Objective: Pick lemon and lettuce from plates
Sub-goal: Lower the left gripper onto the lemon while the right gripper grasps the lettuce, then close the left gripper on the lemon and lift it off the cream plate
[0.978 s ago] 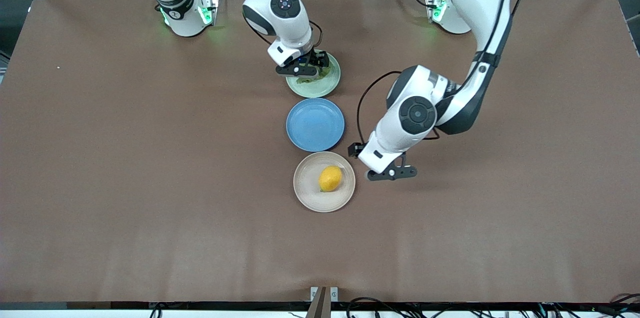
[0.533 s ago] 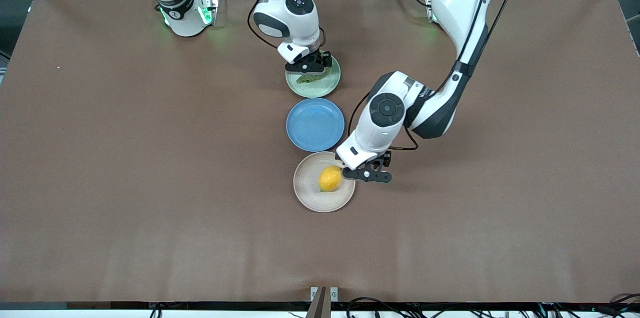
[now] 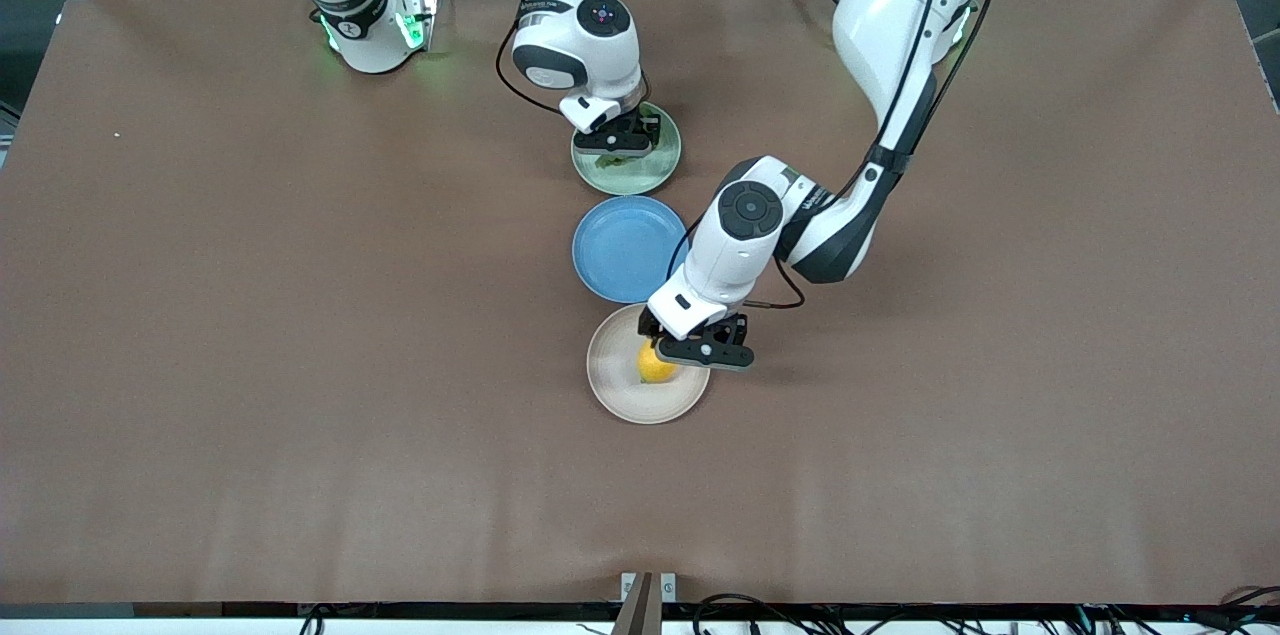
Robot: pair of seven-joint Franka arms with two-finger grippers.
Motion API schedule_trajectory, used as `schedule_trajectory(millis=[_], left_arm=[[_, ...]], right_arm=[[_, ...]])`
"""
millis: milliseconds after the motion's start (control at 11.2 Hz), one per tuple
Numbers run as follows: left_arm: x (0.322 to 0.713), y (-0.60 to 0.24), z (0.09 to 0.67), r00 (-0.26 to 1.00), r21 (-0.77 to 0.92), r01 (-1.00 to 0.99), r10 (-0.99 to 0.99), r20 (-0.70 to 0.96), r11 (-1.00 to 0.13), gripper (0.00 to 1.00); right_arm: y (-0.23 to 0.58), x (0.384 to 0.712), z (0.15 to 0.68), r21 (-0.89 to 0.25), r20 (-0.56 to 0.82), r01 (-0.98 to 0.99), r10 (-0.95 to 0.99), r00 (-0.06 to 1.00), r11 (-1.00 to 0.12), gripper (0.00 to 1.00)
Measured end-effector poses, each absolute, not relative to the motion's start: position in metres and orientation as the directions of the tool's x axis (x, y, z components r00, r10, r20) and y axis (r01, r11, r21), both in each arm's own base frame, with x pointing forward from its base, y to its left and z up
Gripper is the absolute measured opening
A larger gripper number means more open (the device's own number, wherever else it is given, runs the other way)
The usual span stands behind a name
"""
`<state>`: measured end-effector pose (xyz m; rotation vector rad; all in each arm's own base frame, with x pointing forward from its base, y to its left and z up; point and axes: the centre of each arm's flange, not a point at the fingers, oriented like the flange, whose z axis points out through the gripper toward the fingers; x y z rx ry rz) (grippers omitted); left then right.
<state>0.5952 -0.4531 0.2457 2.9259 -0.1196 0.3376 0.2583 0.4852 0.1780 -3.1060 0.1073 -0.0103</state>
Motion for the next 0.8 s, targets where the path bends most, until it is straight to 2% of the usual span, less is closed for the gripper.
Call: schedule_trajectory(millis=[178, 356, 444, 800], left_arm=[[0.589, -0.465, 0.234, 0.969, 0.219, -0.062, -0.006, 0.248, -0.974, 1.00], [0.583, -0.474, 0.230, 0.968, 0.231, -0.052, 0.007, 0.249, -0.972, 1.00], [0.582, -0.474, 0.230, 0.969, 0.232, -0.048, 0.012, 0.248, -0.972, 1.00], [0.585, -0.473, 0.222, 0.963, 0.257, -0.022, 0.049, 0.266, -0.966, 1.00]], right_arm=[[0.488, 0.262, 0.183, -0.045, 0.012, -0.077, -0.078, 0.997, -0.996, 0.42], [0.488, 0.269, 0.185, -0.050, 0.017, -0.092, -0.093, 0.995, -0.994, 0.11], [0.486, 0.276, 0.187, -0.053, 0.020, -0.104, -0.105, 0.994, -0.993, 0.03], [0.470, 0.317, 0.212, -0.084, 0.070, -0.138, -0.144, 0.987, -0.987, 0.04]])
